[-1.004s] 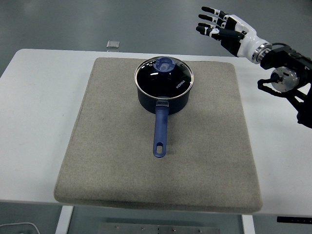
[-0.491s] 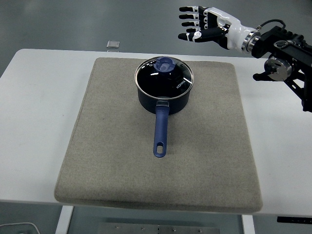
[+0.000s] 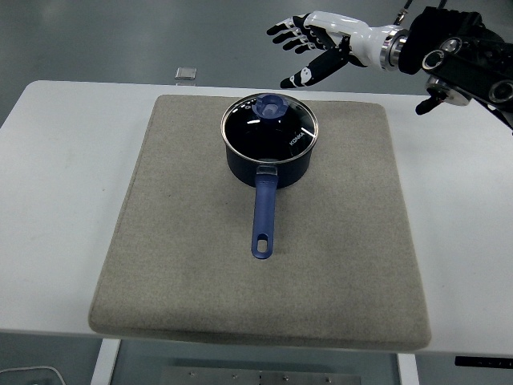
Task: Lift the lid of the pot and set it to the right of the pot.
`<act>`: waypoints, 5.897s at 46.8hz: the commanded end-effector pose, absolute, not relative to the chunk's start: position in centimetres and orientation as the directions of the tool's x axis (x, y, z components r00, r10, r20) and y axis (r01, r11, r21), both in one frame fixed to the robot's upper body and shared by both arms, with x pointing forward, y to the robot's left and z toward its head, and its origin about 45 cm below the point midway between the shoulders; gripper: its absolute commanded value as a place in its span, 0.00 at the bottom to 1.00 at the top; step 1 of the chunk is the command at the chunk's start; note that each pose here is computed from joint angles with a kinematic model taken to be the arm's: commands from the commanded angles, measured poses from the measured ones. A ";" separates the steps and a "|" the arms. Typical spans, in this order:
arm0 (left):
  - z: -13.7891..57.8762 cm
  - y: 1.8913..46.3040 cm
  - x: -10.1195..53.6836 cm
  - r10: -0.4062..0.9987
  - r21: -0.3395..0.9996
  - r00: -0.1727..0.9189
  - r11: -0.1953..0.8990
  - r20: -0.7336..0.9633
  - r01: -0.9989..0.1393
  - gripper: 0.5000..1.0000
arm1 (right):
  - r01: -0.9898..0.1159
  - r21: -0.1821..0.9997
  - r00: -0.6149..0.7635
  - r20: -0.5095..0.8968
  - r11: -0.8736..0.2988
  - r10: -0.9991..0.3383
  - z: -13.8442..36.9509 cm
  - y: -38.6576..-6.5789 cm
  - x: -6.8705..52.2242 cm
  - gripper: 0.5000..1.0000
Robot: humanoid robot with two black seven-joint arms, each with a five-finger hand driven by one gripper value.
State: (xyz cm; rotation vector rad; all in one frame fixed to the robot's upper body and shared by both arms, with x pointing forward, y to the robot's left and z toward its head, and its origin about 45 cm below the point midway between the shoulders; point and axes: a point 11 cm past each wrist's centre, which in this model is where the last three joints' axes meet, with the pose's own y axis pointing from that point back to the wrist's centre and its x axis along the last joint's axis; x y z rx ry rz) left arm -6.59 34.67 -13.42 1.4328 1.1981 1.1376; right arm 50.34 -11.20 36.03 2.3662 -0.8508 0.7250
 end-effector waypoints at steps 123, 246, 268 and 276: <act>-13.4 34.7 -6.6 0.991 0.984 0.099 -0.104 0.090 0.143 1.00 | -0.645 0.504 0.525 0.838 -0.575 0.146 32.9 -6.4 49.0 0.25; -13.4 34.7 -6.6 0.991 0.984 0.099 -0.104 0.090 0.143 1.00 | -0.764 0.534 0.572 0.820 -0.363 0.003 32.7 -21.7 51.9 0.00; -13.4 34.7 -6.6 0.991 0.984 0.099 -0.104 0.090 0.143 1.00 | -0.758 0.556 0.599 0.801 -0.340 -0.025 28.2 -23.0 51.3 0.00; -13.4 34.7 -6.6 0.991 0.984 0.099 -0.104 0.090 0.143 1.00 | -0.757 0.558 0.601 0.798 -0.341 -0.028 27.4 -22.9 51.1 0.11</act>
